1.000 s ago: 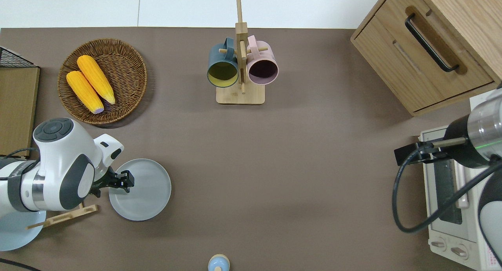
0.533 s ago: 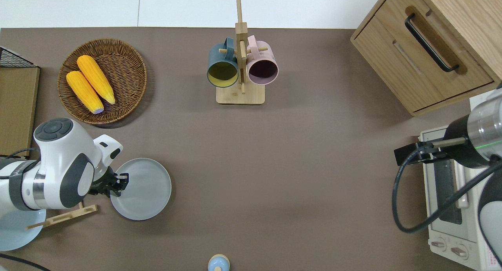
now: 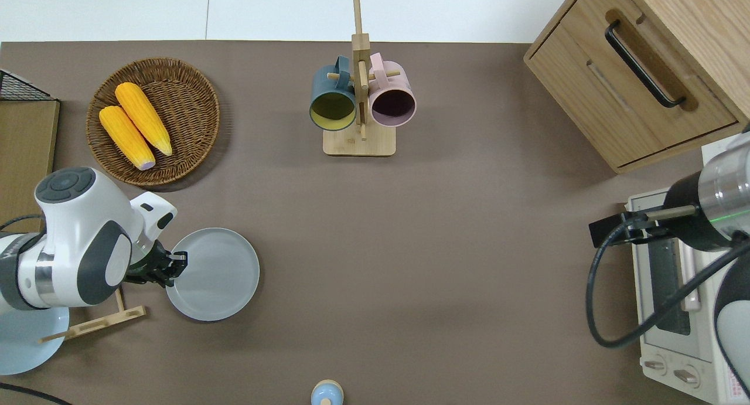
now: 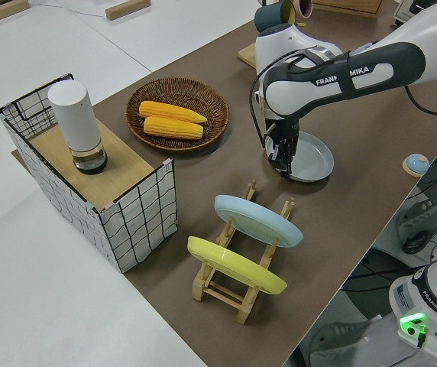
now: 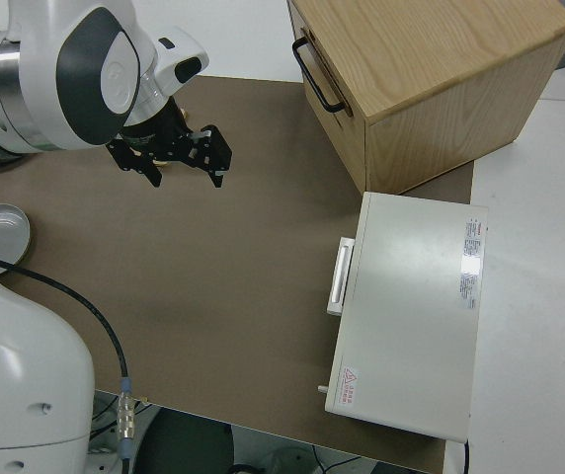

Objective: Pick gray plate from table and place it on lower plate rack with left arm
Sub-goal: 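Lift the gray plate with the left gripper and carry it to the rack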

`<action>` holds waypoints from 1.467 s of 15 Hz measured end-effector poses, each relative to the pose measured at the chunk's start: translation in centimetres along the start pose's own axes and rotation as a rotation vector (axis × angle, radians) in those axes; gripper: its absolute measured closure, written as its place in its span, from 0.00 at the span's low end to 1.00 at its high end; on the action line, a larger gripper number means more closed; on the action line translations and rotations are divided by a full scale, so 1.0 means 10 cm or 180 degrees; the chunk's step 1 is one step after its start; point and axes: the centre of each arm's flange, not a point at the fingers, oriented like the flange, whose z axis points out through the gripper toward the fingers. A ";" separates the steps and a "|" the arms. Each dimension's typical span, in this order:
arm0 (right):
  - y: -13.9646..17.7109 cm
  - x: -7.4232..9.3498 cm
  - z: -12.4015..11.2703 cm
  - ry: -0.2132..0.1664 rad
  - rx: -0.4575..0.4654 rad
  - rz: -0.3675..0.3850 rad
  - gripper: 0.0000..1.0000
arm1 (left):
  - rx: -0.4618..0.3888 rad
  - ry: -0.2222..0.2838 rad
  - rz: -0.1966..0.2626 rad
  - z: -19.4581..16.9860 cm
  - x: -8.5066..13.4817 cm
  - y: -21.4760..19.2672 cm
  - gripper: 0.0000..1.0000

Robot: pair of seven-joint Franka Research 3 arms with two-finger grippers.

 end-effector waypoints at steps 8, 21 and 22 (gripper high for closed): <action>0.00 0.00 0.00 0.0000 0.0000 0.0000 0.01 | 0.0017 -0.0097 -0.0057 -0.73 -0.03 -0.11 0.97; 0.00 0.00 0.00 0.0000 0.0000 0.0000 0.01 | 0.1002 0.0009 -0.0400 -1.39 -0.24 -0.57 0.97; 0.00 0.00 0.00 0.0000 0.0000 0.0000 0.01 | 0.1233 -0.0015 -0.0419 -1.40 -0.27 -0.57 0.97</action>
